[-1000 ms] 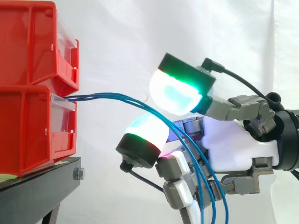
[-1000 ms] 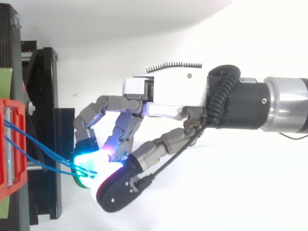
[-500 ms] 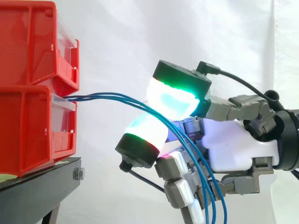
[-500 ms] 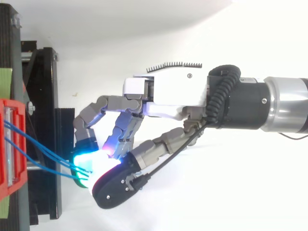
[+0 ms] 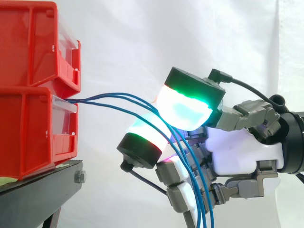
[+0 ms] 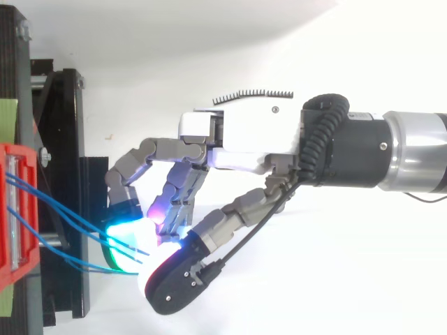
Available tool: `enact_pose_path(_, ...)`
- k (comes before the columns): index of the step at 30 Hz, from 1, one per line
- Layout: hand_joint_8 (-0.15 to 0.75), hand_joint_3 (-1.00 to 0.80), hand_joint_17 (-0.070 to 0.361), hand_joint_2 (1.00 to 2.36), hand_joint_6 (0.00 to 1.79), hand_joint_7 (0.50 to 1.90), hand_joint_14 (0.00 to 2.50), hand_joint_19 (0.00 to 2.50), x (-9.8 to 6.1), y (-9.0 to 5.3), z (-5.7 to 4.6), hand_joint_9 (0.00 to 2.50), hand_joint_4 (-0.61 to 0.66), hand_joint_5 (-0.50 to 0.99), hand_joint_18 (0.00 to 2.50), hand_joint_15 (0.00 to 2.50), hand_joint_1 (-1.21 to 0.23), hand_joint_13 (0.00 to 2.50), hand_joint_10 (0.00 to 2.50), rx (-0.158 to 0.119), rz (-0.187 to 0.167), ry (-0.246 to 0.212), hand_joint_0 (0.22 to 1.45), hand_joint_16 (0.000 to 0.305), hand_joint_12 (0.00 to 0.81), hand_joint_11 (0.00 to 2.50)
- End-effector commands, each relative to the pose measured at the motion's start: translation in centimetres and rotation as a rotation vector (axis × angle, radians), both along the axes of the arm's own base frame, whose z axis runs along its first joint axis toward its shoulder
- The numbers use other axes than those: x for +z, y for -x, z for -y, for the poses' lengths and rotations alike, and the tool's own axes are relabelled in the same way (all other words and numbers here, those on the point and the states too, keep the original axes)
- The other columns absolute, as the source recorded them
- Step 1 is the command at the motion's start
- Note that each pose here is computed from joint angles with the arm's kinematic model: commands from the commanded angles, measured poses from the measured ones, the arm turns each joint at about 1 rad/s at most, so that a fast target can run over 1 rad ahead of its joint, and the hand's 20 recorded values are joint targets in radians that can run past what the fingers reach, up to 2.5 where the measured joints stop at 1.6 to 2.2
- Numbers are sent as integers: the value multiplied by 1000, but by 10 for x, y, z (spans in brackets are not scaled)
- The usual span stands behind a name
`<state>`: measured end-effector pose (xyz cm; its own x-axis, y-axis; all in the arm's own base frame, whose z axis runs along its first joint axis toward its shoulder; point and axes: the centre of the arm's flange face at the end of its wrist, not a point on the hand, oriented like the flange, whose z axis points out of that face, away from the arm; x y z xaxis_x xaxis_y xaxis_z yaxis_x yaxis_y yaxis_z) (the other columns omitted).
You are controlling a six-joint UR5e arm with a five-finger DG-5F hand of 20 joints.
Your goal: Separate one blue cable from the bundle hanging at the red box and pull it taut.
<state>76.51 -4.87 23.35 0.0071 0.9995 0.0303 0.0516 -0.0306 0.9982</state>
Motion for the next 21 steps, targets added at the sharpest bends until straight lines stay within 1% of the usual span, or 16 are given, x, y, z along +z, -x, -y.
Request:
enact_pose_path(1,313,-500,88,1000,916,1289,21,496,0,0,0,1065,-36,-153,1011,583,-961,1092,21,-1,0,-1,754,39,349,838)
enact_pose_path(2,310,-500,88,1000,912,1331,23,505,0,0,0,1070,4,-143,1004,588,-958,1090,23,1,-1,-1,687,39,346,821)
enact_pose_path(3,310,-500,88,1000,905,1302,23,515,0,0,0,1073,8,-129,999,592,-941,1088,24,-1,0,-1,621,39,345,825)
enact_pose_path(4,310,-500,88,1000,905,1240,22,520,0,0,0,1080,18,-125,1001,595,-931,1090,24,1,0,-1,602,39,348,810)
enact_pose_path(5,317,-500,92,1000,887,1074,22,523,0,0,0,1095,76,-107,1013,580,-874,1094,23,-1,-1,-1,540,41,355,764)
enact_pose_path(6,327,-500,94,1000,869,1023,22,522,0,0,0,1107,96,-96,1023,573,-841,1104,23,1,-3,1,518,42,355,718)
enact_pose_path(9,334,-500,97,1000,847,1004,19,517,-1,1,0,1135,106,-80,1040,566,-777,1126,21,1,-7,0,489,43,364,702)
enact_pose_path(10,334,-500,99,1000,841,993,19,514,-1,1,0,1152,108,-76,1046,567,-716,1137,18,1,-7,0,484,44,366,695)
enact_pose_path(12,336,-500,97,1000,837,998,21,523,-1,1,0,1160,118,-75,1046,568,-659,1145,21,-1,-7,0,490,43,367,679)
enact_pose_path(13,330,-500,95,1000,832,994,21,531,-1,1,0,1158,100,-75,1040,562,-627,1144,21,-1,-7,2,507,42,363,685)
enact_pose_path(14,324,-500,91,1000,828,1020,22,547,-1,1,0,1152,64,-78,1025,580,-617,1139,21,-1,-7,0,536,40,355,685)
enact_pose_path(15,325,-500,91,1000,829,1020,20,549,0,1,1,1151,61,-78,1022,578,-619,1139,21,-2,-6,0,541,40,353,685)
enact_pose_path(16,320,-500,88,1000,827,1071,21,561,-1,1,0,1146,30,-80,1011,586,-635,1137,22,-1,-7,0,567,39,352,701)
enact_pose_path(17,320,-500,86,1000,828,1161,21,568,-1,1,0,1144,33,-85,1008,597,-676,1133,23,-1,-7,0,598,38,348,708)
enact_pose_path(18,320,-500,86,1000,835,1175,23,575,-1,1,0,1144,30,-89,1009,599,-698,1136,22,-1,-7,0,603,38,349,711)
enact_pose_path(21,329,-410,88,1007,864,1190,21,570,-1,1,0,1125,31,-117,1020,593,-798,1138,23,-1,-7,0,617,39,357,724)
